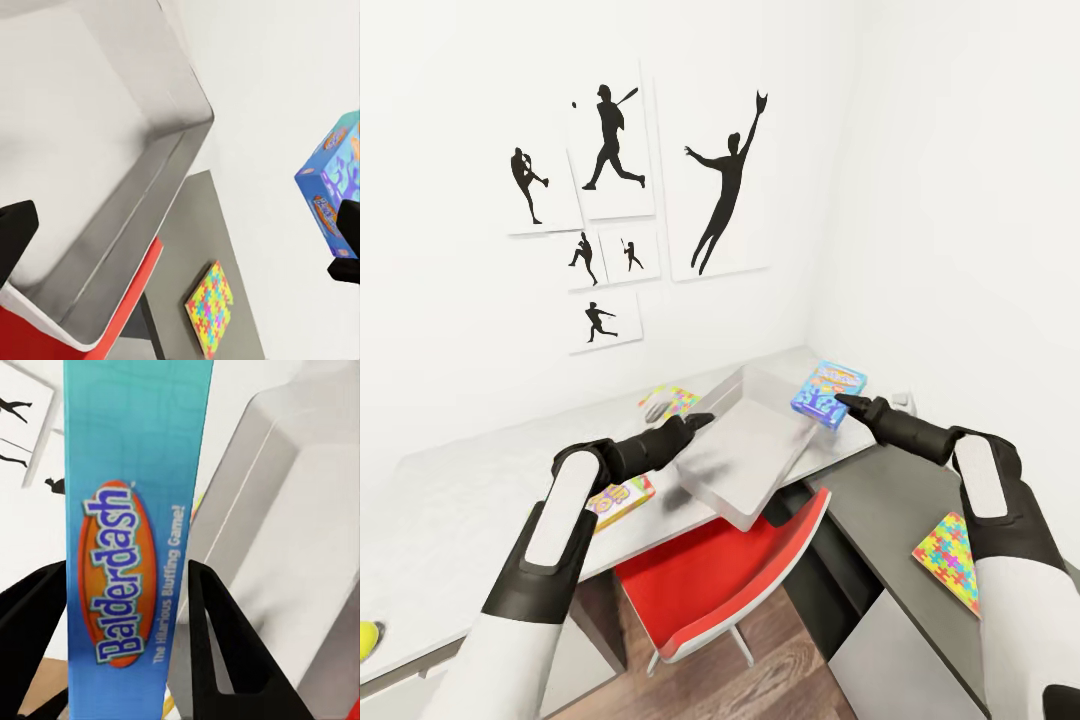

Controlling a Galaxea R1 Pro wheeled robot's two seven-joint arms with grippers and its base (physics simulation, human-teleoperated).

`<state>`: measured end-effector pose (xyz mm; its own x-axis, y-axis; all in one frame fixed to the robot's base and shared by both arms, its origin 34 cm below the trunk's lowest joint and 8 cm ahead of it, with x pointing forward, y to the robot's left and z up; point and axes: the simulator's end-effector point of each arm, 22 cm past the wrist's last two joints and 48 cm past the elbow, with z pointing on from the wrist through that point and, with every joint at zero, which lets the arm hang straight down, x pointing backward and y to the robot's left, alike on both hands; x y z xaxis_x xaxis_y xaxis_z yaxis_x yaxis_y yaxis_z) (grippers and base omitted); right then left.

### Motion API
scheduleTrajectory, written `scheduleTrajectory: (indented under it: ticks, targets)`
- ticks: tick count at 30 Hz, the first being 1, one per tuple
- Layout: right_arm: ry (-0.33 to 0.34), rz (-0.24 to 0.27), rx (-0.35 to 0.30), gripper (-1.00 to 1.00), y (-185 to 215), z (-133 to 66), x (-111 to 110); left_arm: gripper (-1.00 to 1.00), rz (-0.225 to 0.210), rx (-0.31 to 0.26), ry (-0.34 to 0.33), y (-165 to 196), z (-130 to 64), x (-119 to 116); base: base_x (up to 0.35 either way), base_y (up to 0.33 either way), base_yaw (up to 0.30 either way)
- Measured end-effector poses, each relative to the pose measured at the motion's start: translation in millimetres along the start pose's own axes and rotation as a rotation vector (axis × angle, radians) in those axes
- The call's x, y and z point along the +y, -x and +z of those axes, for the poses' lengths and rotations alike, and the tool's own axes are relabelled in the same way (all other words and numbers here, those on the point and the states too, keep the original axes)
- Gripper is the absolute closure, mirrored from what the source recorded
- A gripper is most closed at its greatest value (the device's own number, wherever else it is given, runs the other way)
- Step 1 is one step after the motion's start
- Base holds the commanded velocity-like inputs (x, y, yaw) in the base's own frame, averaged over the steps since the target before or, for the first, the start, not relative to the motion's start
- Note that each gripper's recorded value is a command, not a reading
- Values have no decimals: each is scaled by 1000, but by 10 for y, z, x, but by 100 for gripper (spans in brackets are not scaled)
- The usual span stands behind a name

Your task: Put all the toys in the child's room - the three board games (two on the bed and one on the table), the two jigsaw puzzles on the table, and the tennis ball on the table - inside the toy box on the table in the child's room.

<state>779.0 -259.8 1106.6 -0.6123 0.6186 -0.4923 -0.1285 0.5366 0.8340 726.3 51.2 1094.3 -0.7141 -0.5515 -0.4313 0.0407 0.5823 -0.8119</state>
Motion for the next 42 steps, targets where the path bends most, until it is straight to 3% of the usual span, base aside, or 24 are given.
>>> scheduleTrajectory:
  ticks: [6,12,18,23,27,31,42]
  targets:
    - [-32,18,8,100,39,236,106,-100,16,-41,-38,181,-212,-173,0,0,0]
    - [-63,26,12,100,77,387,173,-100,24,-45,-59,193,-265,-274,0,0,0]
    - [-93,70,34,100,-44,607,100,-100,30,-48,-73,219,-303,-313,0,0,0]
    - [-100,100,19,100,-143,750,31,-100,-12,-58,-121,319,-403,-294,0,0,0]
    - [-75,102,21,100,-239,847,100,-100,-71,-46,-191,348,-532,-263,0,0,0]
    - [-7,80,41,100,-354,934,284,-100,-114,-43,-239,412,-727,-102,0,0,0]
    - [76,65,60,100,-414,943,454,-100,-135,-54,-296,506,-919,-27,7,0,0]
